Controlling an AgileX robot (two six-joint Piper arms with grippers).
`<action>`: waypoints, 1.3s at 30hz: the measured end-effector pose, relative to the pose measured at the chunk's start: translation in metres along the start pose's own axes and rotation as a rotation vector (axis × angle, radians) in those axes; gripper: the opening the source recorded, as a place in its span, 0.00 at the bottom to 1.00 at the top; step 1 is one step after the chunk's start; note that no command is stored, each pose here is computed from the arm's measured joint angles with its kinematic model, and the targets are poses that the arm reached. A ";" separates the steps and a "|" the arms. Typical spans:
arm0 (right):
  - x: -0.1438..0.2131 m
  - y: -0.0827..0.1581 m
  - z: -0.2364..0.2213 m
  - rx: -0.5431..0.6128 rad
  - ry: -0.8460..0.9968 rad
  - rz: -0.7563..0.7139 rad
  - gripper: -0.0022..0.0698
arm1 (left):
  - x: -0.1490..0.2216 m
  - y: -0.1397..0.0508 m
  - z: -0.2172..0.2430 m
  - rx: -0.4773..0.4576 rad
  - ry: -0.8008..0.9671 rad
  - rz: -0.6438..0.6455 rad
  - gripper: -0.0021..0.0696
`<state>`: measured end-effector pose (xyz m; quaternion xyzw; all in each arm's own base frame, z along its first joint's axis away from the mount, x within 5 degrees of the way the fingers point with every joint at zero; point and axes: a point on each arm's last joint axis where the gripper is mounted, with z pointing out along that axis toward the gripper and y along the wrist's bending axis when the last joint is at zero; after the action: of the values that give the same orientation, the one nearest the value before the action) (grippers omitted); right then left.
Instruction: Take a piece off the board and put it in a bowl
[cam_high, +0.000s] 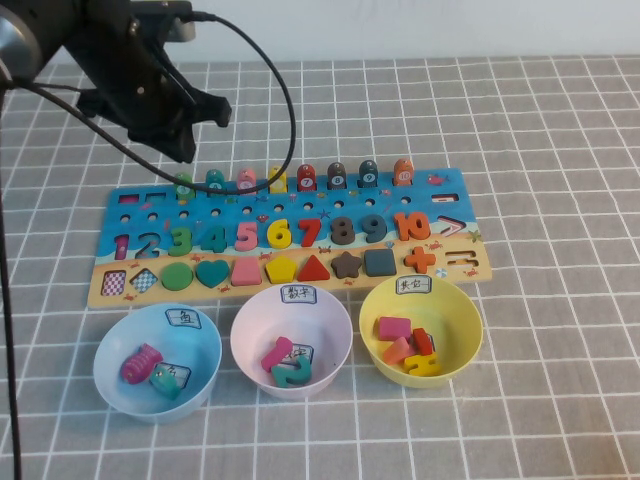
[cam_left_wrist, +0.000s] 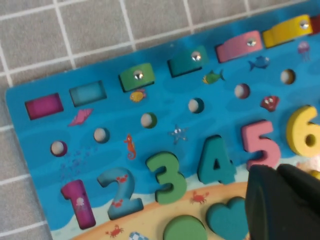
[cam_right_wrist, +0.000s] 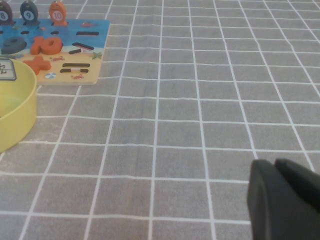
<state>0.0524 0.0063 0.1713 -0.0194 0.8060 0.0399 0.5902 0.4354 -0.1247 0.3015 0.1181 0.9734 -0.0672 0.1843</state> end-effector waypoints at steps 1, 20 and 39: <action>0.000 0.000 0.000 0.000 0.000 0.000 0.01 | -0.001 0.000 0.003 -0.002 0.003 0.000 0.02; 0.000 0.000 0.000 0.000 0.000 0.000 0.01 | -0.014 0.031 0.048 -0.051 -0.003 -0.115 0.47; 0.000 0.000 0.000 0.000 0.000 0.000 0.01 | -0.018 0.037 0.082 -0.071 -0.029 -0.117 0.48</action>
<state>0.0524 0.0063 0.1713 -0.0194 0.8060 0.0399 0.5902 0.4893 -0.1076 0.2295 0.0535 0.9777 -0.0449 0.1983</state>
